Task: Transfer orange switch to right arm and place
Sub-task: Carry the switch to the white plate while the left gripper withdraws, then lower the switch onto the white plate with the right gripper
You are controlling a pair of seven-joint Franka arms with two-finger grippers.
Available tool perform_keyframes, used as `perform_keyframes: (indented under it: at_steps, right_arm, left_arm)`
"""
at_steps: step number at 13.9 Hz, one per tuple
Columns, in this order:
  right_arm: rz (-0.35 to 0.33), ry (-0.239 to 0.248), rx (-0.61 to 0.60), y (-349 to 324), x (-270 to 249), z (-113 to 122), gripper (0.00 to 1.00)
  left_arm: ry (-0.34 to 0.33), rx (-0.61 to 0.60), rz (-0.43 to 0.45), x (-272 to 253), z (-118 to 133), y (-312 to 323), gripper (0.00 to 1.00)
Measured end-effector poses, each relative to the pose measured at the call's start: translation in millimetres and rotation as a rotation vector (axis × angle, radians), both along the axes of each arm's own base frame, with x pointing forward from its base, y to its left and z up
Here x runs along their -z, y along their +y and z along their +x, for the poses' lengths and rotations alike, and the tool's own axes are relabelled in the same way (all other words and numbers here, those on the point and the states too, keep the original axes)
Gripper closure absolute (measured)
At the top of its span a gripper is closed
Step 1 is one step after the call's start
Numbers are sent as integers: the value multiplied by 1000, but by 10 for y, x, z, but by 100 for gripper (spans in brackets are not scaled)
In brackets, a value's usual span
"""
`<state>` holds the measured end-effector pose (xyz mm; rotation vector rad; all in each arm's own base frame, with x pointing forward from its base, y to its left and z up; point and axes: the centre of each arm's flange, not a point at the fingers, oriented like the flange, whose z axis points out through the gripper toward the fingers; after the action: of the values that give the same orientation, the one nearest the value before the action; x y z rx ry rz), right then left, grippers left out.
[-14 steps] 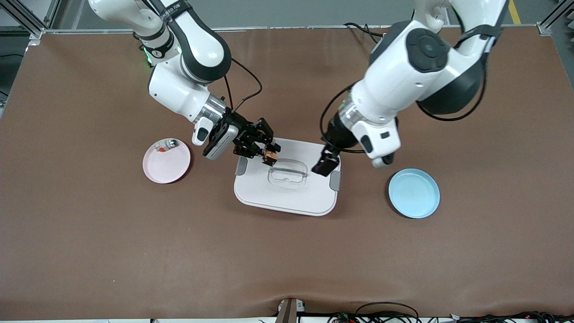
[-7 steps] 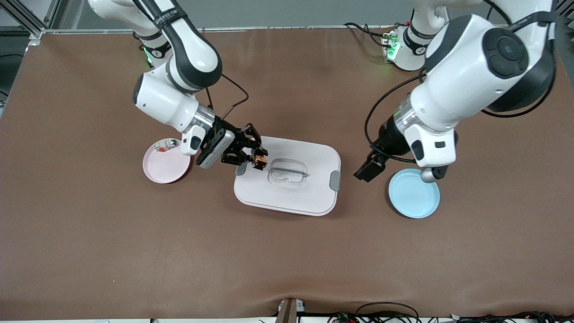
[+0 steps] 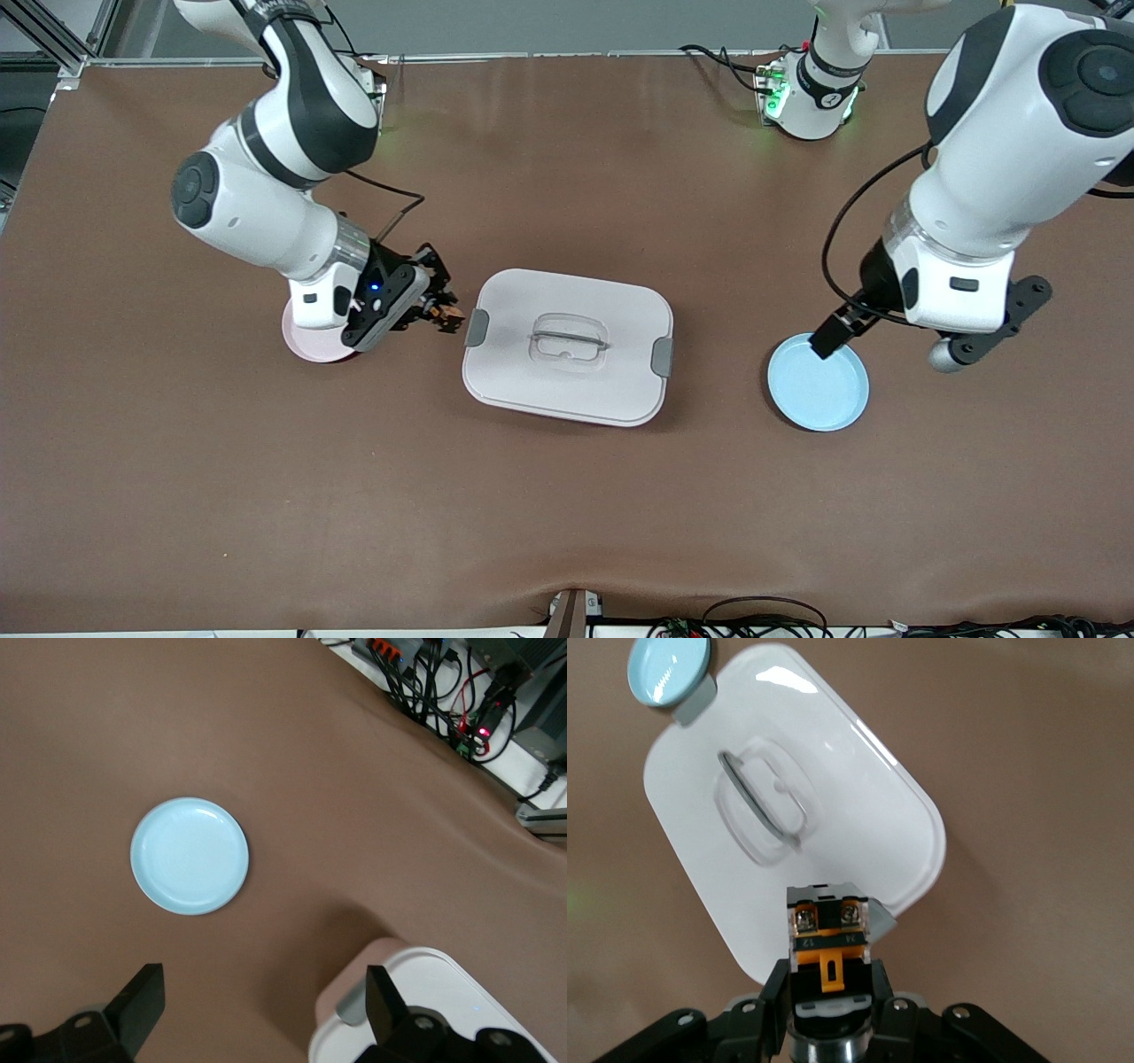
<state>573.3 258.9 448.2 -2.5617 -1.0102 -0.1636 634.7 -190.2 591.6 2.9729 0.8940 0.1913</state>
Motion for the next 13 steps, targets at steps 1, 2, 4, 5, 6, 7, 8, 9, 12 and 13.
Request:
perform_keyframes:
  at_steps: [1,2,4,5,6,7,8,9,12,13]
  right_arm:
    - [-20,0,-49,-62,19,0,62]
    - [-50,5,-96,-130,54,-6,62]
    - [-133,18,-172,-276,109,-19,62]
    - [-161,21,-200,-343,122,-23,62]
    - [-174,18,-225,-399,135,-34,62]
    - [-182,12,-253,-457,157,-55,62]
    - [-191,2,-277,-526,199,-83,62]
    - [-198,-12,-300,-604,248,-119,62]
    - [-234,-58,-369,-849,459,-282,62]
    - [-248,-64,-401,-932,537,-351,62]
  left_arm:
    - [1,18,8,6,46,161,0]
    - [2,34,14,9,93,342,0]
    - [4,48,20,12,159,645,0]
    - [8,51,22,22,168,704,0]
    - [18,53,25,42,161,712,0]
    - [36,55,28,63,141,702,0]
    - [61,61,34,84,113,703,0]
    - [86,84,43,102,89,735,0]
    - [116,253,63,94,71,894,0]
    - [116,309,69,70,65,941,0]
